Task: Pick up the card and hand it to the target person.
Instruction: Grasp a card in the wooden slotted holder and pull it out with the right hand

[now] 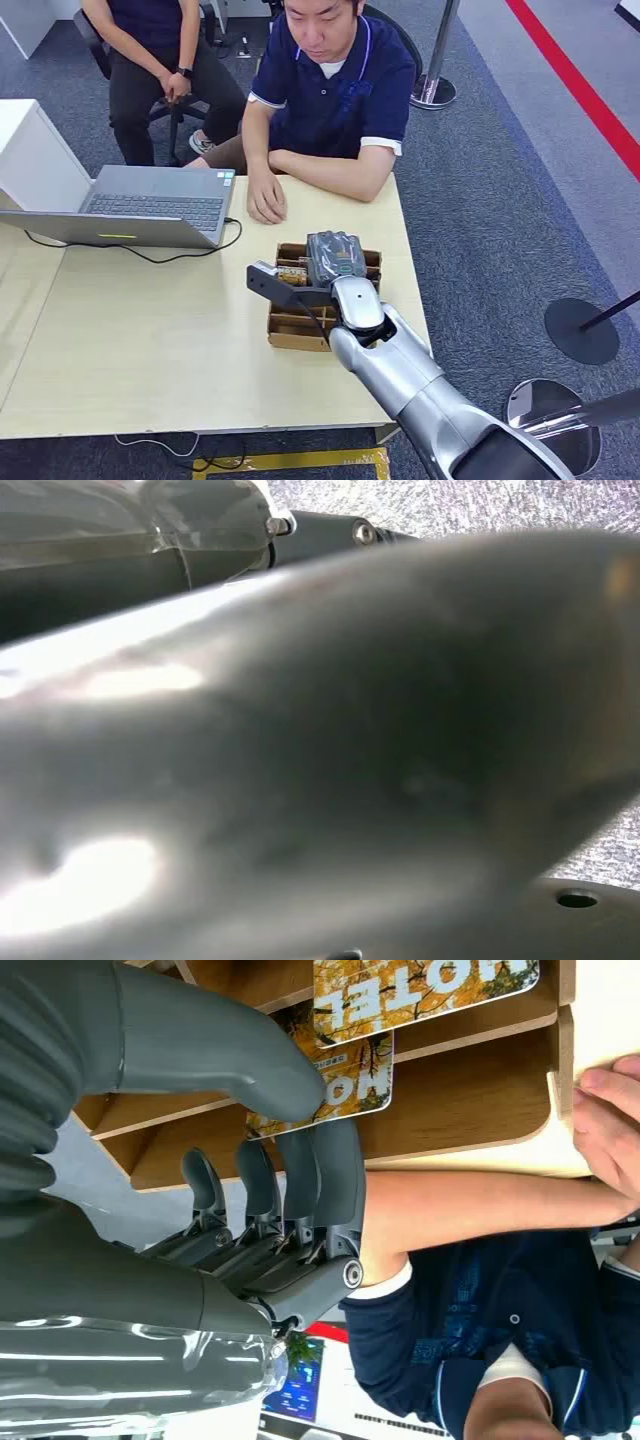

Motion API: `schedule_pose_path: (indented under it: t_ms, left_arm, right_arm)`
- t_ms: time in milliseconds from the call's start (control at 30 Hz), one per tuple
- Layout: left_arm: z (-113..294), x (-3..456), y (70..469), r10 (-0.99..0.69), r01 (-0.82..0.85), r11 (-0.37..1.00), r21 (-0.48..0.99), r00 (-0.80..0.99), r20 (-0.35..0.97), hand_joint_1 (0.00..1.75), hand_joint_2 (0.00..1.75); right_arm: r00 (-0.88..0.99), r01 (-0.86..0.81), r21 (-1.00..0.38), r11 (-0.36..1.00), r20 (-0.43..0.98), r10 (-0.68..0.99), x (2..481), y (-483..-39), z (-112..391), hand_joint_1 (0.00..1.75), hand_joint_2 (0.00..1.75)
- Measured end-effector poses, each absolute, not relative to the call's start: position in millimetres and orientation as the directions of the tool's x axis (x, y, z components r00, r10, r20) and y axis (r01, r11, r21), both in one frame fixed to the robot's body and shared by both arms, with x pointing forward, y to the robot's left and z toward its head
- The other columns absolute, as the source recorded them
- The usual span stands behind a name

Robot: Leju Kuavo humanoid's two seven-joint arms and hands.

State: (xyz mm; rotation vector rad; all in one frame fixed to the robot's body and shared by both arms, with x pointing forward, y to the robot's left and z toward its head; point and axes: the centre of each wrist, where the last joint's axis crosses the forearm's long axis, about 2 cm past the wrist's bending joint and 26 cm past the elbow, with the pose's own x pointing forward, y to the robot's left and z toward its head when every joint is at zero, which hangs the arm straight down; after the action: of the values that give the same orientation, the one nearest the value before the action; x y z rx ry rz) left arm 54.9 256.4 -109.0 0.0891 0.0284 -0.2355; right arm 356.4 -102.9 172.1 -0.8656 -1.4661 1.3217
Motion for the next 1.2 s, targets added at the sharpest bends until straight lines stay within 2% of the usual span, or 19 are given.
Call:
schedule_pose_path:
  t_ms: [67,200,267,400,1200]
  left_arm:
    - [-109.0,54.9,256.4,-0.232,0.234,0.968,0.085,0.972,-0.038,0.00,0.00]
    - [-109.0,54.9,256.4,-0.232,0.234,0.968,0.085,0.972,-0.038,0.00,0.00]
    - [-109.0,54.9,256.4,-0.232,0.235,0.969,0.082,0.972,-0.038,0.00,0.00]
    - [-109.1,54.5,256.6,-0.243,0.243,0.969,0.052,0.970,-0.008,0.00,1.75]
    - [-109.7,54.3,265.4,-0.235,0.234,0.971,0.055,0.972,0.015,0.00,1.75]
  right_arm:
    - [-0.302,-0.088,-0.982,0.166,0.185,0.935,356.4,-102.9,172.1,1.25,1.75]
    - [-0.302,-0.089,-0.982,0.167,0.186,0.935,356.4,-102.8,172.1,1.48,1.75]
    - [-0.302,-0.089,-0.982,0.167,0.187,0.935,356.4,-102.8,172.1,1.51,1.75]
    - [-0.302,-0.091,-0.981,0.170,0.190,0.934,356.3,-102.5,172.2,1.56,1.75]
    - [-0.311,-0.097,-0.979,0.177,0.199,0.929,356.4,-102.1,172.3,1.57,1.75]
